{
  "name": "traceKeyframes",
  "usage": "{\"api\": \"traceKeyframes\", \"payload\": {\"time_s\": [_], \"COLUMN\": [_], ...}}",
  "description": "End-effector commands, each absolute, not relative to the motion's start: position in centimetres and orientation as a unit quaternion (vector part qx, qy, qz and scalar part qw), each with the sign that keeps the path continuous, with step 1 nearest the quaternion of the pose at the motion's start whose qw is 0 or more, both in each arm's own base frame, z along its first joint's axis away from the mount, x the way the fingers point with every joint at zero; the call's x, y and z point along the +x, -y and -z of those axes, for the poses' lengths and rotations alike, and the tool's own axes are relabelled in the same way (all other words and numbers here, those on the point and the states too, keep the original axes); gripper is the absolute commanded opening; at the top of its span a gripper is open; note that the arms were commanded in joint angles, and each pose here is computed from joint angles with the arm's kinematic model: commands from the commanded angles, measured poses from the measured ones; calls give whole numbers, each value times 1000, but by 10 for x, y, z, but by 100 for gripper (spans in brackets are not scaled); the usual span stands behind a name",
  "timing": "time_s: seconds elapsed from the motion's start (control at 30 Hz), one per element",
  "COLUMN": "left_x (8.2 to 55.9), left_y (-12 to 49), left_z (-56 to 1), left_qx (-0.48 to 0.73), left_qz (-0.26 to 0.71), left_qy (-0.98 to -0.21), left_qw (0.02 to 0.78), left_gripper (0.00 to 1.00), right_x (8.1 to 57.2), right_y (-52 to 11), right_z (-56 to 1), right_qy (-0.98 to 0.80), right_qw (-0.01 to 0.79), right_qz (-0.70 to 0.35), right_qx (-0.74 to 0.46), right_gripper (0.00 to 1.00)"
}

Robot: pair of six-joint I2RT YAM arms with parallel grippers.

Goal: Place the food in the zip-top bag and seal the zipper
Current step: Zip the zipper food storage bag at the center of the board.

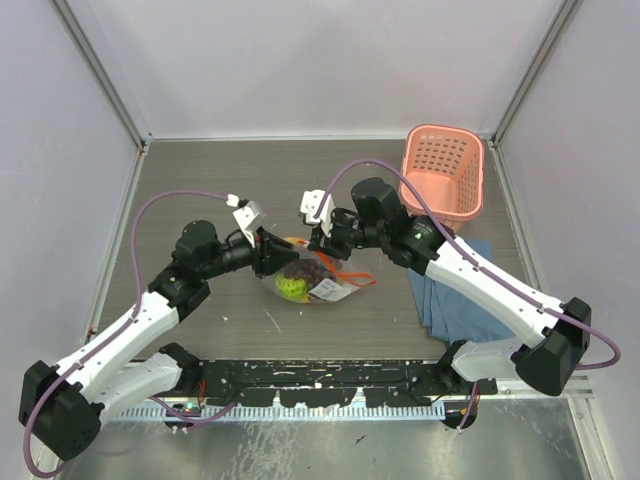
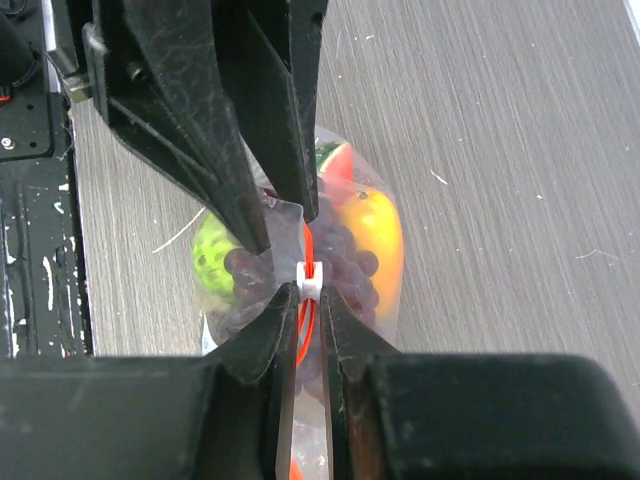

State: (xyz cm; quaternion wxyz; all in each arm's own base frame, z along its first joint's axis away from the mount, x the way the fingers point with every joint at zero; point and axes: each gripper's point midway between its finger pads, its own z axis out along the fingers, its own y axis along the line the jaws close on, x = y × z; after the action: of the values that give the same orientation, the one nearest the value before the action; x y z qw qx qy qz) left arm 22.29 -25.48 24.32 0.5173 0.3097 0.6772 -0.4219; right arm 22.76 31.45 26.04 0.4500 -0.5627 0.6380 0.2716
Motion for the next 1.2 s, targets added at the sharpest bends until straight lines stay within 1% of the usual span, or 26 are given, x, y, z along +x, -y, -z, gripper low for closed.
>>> {"api": "traceKeyframes", "payload": {"time_s": [0.0, 0.1, 0.17, 0.3, 0.4, 0.53, 0.7, 0.73, 0.83, 0.87, 0.97, 1.1, 1.17], "left_x": [218, 217, 217, 219, 219, 221, 220, 220, 221, 220, 222, 245, 249], "left_y": [261, 265, 268, 276, 280, 284, 286, 286, 287, 287, 287, 279, 278], "left_z": [-272, -276, -276, -284, -286, -275, -262, -260, -258, -260, -266, -267, -265], "left_qx": [364, 390, 404, 423, 434, 443, 453, 454, 455, 456, 443, 362, 331], "left_qz": [426, 425, 427, 435, 442, 445, 449, 449, 449, 451, 454, 429, 433], "left_qy": [-628, -615, -612, -600, -591, -599, -607, -608, -609, -607, -605, -650, -660], "left_qw": [539, 538, 530, 522, 516, 497, 474, 472, 470, 470, 481, 513, 516], "left_gripper": [34, 47, 51, 53, 51, 46, 34, 28, 3, 0, 0, 0, 0], "right_x": [233, 232, 230, 226, 226, 226, 227, 227, 227, 228, 229, 234, 237], "right_y": [-320, -323, -325, -328, -329, -330, -330, -330, -329, -329, -325, -315, -310], "right_z": [-311, -319, -321, -320, -318, -319, -321, -321, -321, -319, -311, -296, -288], "right_qy": [-589, -577, -570, -561, -561, -558, -556, -557, -558, -560, -573, -602, -615], "right_qw": [503, 501, 497, 483, 480, 480, 484, 484, 484, 482, 478, 468, 464], "right_qz": [-269, -271, -276, -283, -284, -285, -283, -282, -281, -280, -272, -252, -242], "right_qx": [-573, -585, -594, -610, -612, -614, -614, -614, -613, -612, -608, -596, -589], "right_gripper": [1, 1, 1, 1, 1, 1, 1, 1, 1, 1, 1, 1, 1]}}
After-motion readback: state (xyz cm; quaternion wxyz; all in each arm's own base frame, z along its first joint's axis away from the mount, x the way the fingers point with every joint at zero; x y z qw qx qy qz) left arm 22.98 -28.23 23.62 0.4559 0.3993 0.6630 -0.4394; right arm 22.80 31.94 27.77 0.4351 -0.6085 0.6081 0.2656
